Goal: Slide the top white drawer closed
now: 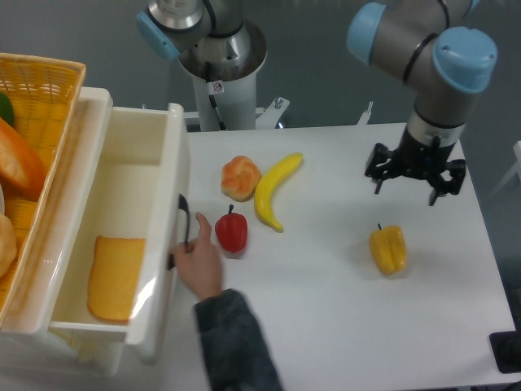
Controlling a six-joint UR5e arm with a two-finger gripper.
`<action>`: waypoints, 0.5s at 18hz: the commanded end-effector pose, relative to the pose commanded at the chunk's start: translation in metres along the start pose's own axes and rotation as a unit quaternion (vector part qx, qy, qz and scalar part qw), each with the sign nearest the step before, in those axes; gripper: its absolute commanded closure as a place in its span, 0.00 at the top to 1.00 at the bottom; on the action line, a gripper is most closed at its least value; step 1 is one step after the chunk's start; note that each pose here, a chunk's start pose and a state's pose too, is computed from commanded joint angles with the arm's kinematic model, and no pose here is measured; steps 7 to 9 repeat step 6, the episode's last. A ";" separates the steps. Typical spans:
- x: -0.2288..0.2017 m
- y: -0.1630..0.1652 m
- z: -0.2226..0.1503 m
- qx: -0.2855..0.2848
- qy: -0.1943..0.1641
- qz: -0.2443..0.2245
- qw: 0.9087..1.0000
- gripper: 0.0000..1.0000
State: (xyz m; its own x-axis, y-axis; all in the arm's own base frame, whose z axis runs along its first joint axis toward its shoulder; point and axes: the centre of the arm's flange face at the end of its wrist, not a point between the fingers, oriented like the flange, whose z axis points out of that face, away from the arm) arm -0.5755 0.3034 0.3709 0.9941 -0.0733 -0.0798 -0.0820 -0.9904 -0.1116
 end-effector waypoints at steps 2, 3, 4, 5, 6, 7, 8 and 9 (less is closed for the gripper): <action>-0.009 0.014 0.002 -0.001 -0.001 0.013 1.000 1.00; -0.012 0.021 0.002 -0.002 -0.001 0.021 1.000 1.00; -0.015 0.024 0.000 -0.002 -0.004 0.033 0.999 1.00; -0.017 0.030 0.000 -0.002 -0.004 0.041 0.999 1.00; -0.019 0.033 0.000 -0.002 -0.004 0.046 0.999 1.00; -0.019 0.033 0.000 -0.002 -0.004 0.046 0.999 1.00; -0.019 0.033 0.000 -0.002 -0.004 0.046 0.999 1.00; -0.019 0.033 0.000 -0.002 -0.004 0.046 0.999 1.00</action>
